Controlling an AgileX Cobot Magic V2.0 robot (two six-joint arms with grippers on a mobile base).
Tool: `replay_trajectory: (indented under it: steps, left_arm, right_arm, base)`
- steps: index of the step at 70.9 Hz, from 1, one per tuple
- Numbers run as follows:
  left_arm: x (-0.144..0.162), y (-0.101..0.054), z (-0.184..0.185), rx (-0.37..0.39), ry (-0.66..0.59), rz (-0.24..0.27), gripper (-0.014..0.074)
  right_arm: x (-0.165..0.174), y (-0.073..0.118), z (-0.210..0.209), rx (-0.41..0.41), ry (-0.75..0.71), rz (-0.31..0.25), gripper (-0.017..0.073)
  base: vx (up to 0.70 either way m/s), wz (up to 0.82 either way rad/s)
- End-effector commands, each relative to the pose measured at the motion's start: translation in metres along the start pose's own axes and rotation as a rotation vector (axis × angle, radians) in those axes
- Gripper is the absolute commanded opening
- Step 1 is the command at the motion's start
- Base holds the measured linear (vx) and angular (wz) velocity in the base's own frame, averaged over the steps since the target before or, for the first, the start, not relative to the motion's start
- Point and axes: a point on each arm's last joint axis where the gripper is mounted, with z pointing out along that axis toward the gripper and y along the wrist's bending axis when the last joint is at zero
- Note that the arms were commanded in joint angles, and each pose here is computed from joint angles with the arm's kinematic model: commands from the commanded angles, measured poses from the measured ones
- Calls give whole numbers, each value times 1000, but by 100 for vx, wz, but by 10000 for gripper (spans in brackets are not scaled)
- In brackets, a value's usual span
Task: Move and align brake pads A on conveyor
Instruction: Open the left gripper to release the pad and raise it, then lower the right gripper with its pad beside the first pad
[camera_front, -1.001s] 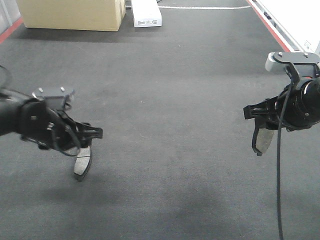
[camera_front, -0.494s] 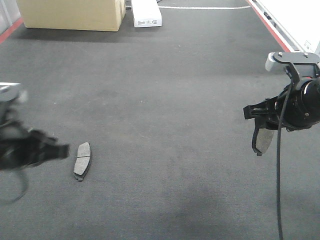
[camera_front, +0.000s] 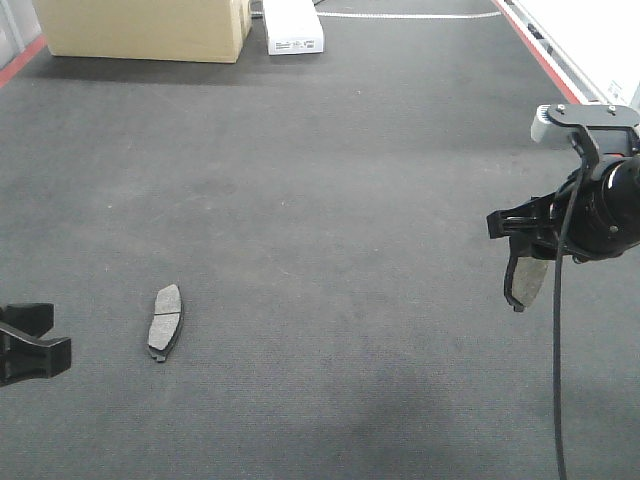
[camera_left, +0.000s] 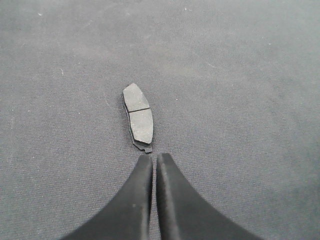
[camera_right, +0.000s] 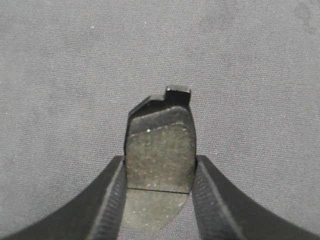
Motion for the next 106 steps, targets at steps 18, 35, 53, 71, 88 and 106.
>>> replay_trajectory:
  steps: [18,35,53,71,88,106]
  left_arm:
    - [-13,-5,-8,37,-96,7,-7]
    - [-13,-5,-8,37,-96,7,-7]
    - [-13,-5,-8,37,-96,7,-6]
    - [-13,-5,-8,37,-96,7,-6]
    - [-13,-5,-8,37,-96,7,-6]
    - [-13,-5,-8,37,-96,7,-6]
  right_arm:
    - [-11,1,-20,-8,-121,-5,88]
    - [-11,1,-20,-8,-121,-5,88]
    - [-15,3,-20,-40,-157,21,88]
    - [-14,9,-14,-96,-135,-37,88]
    - [-14,14,27,-151,-29,-83,88]
    - [-25,15,75,-159,77,-112,88]
  base:
    - [0,0]
    - [0,0]
    - [0,0]
    - [0,0]
    - [0,0]
    - [0,0]
